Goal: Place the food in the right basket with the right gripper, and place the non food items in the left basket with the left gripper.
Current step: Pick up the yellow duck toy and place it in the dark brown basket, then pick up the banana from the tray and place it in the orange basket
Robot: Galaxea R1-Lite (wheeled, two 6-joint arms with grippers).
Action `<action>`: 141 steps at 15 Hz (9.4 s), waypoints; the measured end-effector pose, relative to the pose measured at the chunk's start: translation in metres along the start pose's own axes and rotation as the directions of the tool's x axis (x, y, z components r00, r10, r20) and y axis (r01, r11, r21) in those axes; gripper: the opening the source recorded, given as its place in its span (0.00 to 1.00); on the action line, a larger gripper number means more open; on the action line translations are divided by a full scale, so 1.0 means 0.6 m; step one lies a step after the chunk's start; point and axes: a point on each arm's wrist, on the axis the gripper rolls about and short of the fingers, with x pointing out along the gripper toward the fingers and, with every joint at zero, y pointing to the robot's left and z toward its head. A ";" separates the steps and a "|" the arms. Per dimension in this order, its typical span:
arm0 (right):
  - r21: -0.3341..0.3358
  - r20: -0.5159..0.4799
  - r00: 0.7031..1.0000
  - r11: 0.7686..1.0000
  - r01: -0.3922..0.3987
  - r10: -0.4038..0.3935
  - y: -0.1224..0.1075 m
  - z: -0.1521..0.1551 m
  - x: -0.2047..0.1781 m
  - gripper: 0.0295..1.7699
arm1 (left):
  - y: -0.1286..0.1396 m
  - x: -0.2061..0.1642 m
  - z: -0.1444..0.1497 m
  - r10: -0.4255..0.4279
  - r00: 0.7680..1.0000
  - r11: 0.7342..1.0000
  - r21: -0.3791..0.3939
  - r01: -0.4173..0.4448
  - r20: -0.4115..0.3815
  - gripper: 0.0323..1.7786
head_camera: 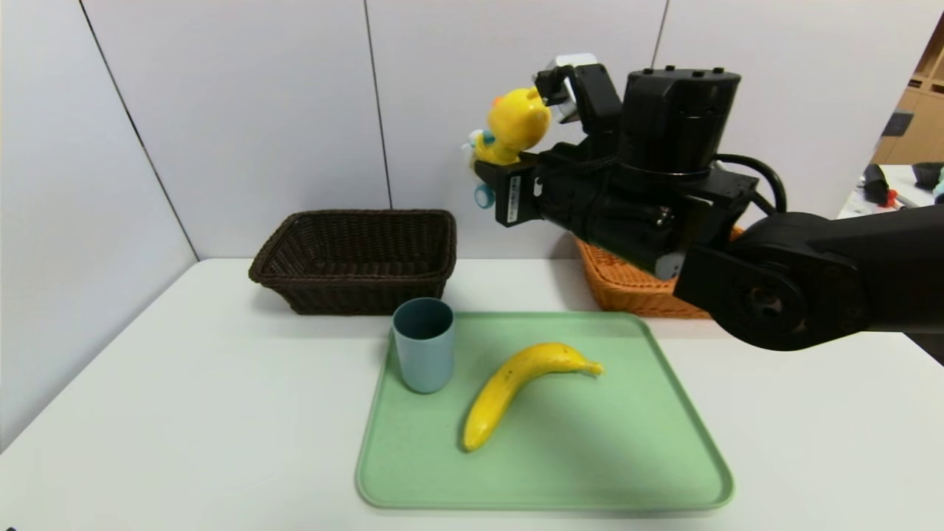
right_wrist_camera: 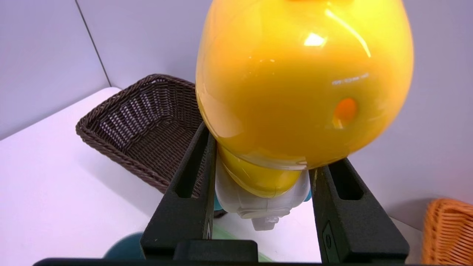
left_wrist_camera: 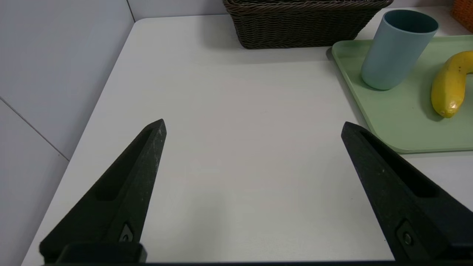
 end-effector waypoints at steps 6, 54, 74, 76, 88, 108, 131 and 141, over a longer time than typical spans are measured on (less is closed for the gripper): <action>0.014 0.000 1.000 0.999 -0.030 0.030 0.036 -0.040 0.083 0.40 | -0.001 -0.009 -0.012 0.002 1.000 1.000 0.000 -0.002 -0.028 0.95; 0.248 -0.583 0.740 0.794 0.555 -0.335 -0.054 0.041 -0.069 0.96 | -0.002 -0.008 0.005 -0.044 0.998 0.999 0.006 0.044 -0.035 0.95; 0.413 -0.890 0.455 0.389 0.824 -0.019 0.021 -0.090 -0.001 0.96 | -0.002 -0.012 0.000 -0.043 0.999 0.999 0.018 0.044 -0.033 0.95; 0.366 -0.913 0.408 0.395 0.843 -0.025 0.023 -0.108 0.001 0.96 | -0.002 -0.013 -0.002 -0.044 0.999 0.999 0.018 0.044 -0.030 0.95; 0.279 -0.946 0.321 0.415 0.866 -0.034 0.030 -0.155 0.016 0.96 | -0.003 -0.022 -0.011 -0.045 0.999 0.999 0.029 0.045 -0.013 0.95; 0.215 -0.963 0.266 0.472 0.855 -0.042 0.031 -0.174 0.016 0.91 | -0.004 -0.030 -0.025 -0.048 0.999 0.998 0.033 0.048 0.004 0.95; 0.184 -0.934 0.344 0.705 0.685 -0.091 0.084 -0.058 -0.075 0.22 | -0.004 -0.029 -0.026 -0.062 0.998 0.997 0.035 0.062 -0.001 0.95; 0.247 -0.834 0.535 0.774 0.583 -0.137 0.067 0.037 -0.130 0.22 | -0.004 -0.028 -0.026 -0.063 0.998 0.997 0.039 0.063 -0.006 0.95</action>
